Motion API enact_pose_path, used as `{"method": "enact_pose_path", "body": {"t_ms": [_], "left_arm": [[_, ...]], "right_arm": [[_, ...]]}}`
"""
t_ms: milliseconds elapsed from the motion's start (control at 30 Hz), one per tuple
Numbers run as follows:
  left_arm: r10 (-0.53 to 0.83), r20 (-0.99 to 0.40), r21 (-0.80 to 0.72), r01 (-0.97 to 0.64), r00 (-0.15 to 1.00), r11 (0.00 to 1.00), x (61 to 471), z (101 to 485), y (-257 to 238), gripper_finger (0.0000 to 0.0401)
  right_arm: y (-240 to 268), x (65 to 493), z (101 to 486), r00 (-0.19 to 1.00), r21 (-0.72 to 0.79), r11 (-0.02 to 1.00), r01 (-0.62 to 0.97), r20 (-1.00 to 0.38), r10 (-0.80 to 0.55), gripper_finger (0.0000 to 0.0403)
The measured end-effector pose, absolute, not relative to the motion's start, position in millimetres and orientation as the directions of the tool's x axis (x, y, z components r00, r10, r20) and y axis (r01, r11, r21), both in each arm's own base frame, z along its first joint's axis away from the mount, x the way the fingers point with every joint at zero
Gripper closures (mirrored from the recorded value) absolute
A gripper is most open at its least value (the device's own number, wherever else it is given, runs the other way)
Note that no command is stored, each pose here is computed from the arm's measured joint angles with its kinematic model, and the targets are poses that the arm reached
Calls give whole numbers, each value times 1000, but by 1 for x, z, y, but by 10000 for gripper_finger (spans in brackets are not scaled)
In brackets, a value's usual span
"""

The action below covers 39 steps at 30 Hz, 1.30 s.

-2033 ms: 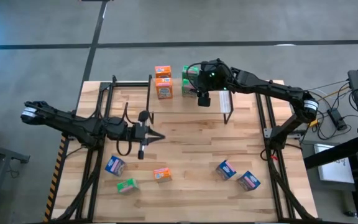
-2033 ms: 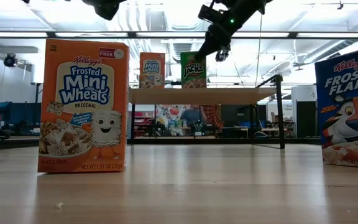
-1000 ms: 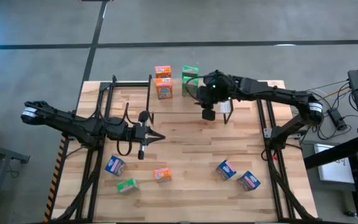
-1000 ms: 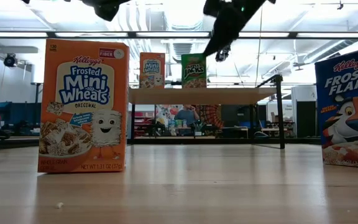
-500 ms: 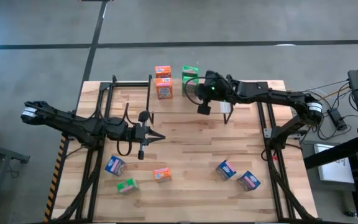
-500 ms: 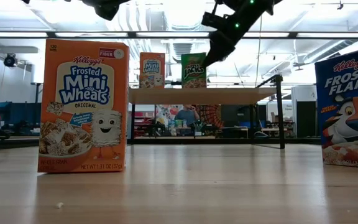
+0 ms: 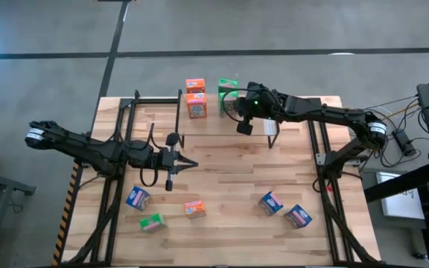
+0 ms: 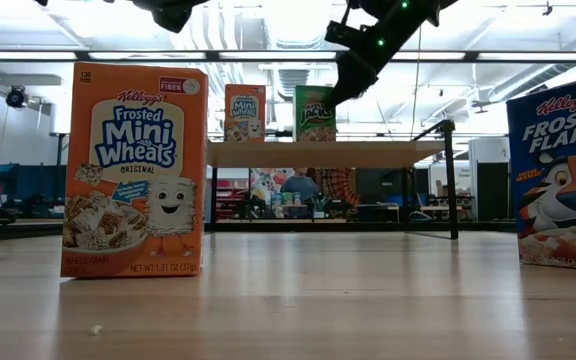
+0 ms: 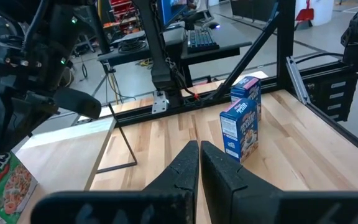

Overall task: Stack cereal on shelf
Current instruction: Put the right green cereal box aligned with the other green cereal box on the shelf

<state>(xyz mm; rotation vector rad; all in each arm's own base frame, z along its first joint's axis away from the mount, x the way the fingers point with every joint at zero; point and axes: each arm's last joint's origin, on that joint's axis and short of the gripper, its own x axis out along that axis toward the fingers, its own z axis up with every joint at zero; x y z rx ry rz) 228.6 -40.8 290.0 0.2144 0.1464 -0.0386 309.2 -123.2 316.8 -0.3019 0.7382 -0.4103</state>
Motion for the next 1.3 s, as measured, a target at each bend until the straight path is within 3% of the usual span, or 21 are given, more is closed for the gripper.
{"method": "enact_pose_path", "body": {"t_ms": [200, 867, 1300], "left_arm": [[-23, -148, 209, 54, 989, 976, 229, 290, -41, 401], [-22, -148, 206, 53, 989, 977, 229, 290, -41, 401], [-22, -149, 205, 53, 989, 977, 228, 290, -41, 401]], "right_arm": [[-122, 318, 312, 727, -332, 914, 233, -565, -391, 394], [-130, 344, 298, 742, -350, 902, 255, -527, -414, 394], [-90, 336, 319, 786, -309, 931, 196, -518, -337, 394]]}}
